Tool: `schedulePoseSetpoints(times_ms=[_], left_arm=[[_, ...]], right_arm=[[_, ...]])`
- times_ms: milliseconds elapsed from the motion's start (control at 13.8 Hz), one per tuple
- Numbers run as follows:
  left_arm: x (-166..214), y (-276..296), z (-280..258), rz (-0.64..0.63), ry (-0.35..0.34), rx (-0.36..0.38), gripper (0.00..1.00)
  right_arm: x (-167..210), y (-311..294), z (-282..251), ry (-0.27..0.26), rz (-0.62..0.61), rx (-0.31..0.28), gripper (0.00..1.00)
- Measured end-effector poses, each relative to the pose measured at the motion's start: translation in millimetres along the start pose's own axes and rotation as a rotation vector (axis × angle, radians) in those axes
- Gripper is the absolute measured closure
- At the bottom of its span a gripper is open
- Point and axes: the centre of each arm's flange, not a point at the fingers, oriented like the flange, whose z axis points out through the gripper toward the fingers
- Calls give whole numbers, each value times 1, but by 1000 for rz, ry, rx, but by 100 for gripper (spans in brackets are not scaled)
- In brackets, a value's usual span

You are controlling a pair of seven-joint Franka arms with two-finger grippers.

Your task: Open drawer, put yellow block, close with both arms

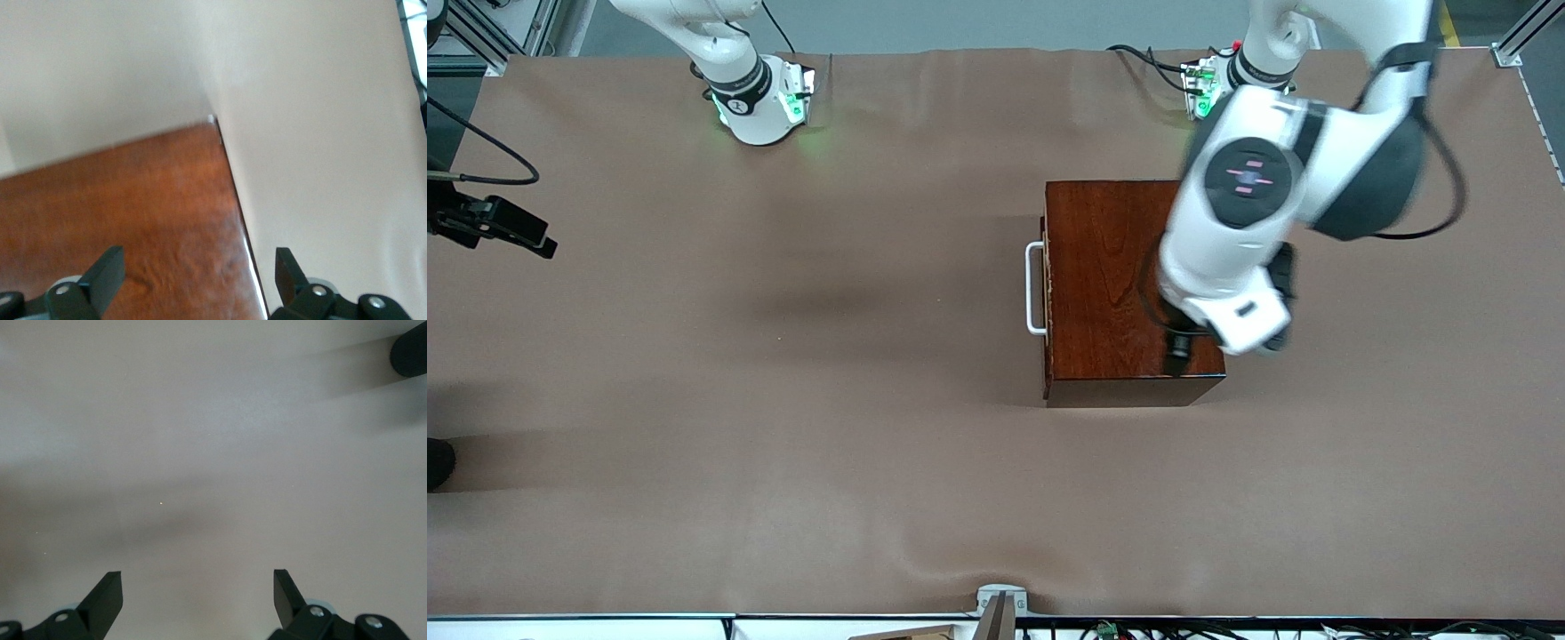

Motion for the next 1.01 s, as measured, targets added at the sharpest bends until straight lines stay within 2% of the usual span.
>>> schedulePoseSetpoints(times_ms=[435,797,1014], left_arm=[[125,-27,-17,139,-21,8,0],[200,-77,-40,329,-62,-13,0],[224,-99,-45,460,-78,-25,0]], right_arm=[[0,0,0,1,-1,0,0],[0,0,-1,2,0,0,0],[0,0,-1,3,0,0,0]])
